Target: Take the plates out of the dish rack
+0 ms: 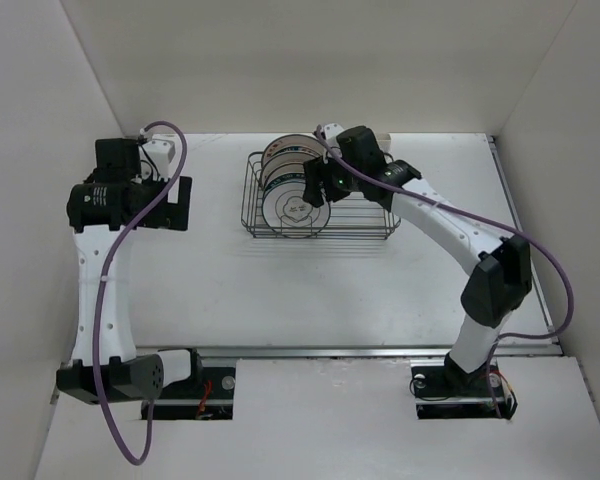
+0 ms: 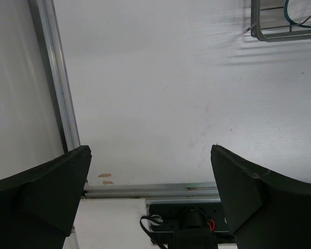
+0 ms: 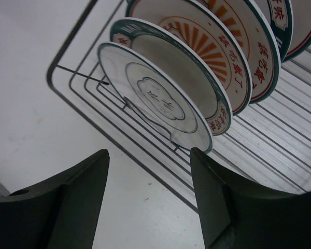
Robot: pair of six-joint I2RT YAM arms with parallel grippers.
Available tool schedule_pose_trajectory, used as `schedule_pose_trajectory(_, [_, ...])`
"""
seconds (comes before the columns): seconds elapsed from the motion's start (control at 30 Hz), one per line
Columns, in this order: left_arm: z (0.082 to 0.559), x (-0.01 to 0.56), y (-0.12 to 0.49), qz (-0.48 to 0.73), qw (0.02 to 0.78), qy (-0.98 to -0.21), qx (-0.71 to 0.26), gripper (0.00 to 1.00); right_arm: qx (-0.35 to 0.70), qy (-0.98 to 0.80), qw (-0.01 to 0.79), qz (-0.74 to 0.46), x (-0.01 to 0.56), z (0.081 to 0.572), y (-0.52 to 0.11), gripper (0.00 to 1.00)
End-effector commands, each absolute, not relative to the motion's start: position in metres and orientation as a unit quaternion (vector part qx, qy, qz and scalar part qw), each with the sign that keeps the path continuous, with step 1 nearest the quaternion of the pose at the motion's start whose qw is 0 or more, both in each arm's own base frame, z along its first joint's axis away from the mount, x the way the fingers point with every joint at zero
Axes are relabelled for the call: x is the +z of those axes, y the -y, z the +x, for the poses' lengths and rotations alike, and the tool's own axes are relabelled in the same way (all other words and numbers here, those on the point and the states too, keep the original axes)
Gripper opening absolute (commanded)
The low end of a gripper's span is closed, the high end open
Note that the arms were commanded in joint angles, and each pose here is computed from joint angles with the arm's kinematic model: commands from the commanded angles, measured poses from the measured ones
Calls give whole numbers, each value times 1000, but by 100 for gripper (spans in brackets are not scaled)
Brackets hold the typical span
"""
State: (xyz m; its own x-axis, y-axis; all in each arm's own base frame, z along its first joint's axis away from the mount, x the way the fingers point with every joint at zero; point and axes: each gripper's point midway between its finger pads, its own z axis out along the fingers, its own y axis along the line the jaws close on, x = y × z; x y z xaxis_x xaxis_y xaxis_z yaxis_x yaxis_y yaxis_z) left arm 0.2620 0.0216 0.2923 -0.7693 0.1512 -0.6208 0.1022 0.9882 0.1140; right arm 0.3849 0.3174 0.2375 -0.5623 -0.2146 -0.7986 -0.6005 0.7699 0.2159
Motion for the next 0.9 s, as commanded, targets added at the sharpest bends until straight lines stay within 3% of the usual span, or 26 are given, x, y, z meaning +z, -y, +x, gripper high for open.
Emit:
schedule_pose_trajectory(0.0, [271, 285, -13, 77, 329, -941, 16, 100, 209, -842, 434, -243, 248, 402, -311, 68])
schedule_pose_trajectory(0.2, [276, 277, -14, 67, 314, -947, 15, 100, 178, -853, 432, -232, 220, 418, -304, 65])
schedule_pose_trajectory(0.67, [277, 274, -16, 62, 308, -949, 25, 100, 192, -867, 382, -256, 172, 435, -309, 44])
schedule_pose_trajectory(0.87, [275, 273, -16, 62, 304, -950, 24, 100, 173, -865, 399, -252, 182, 441, -298, 8])
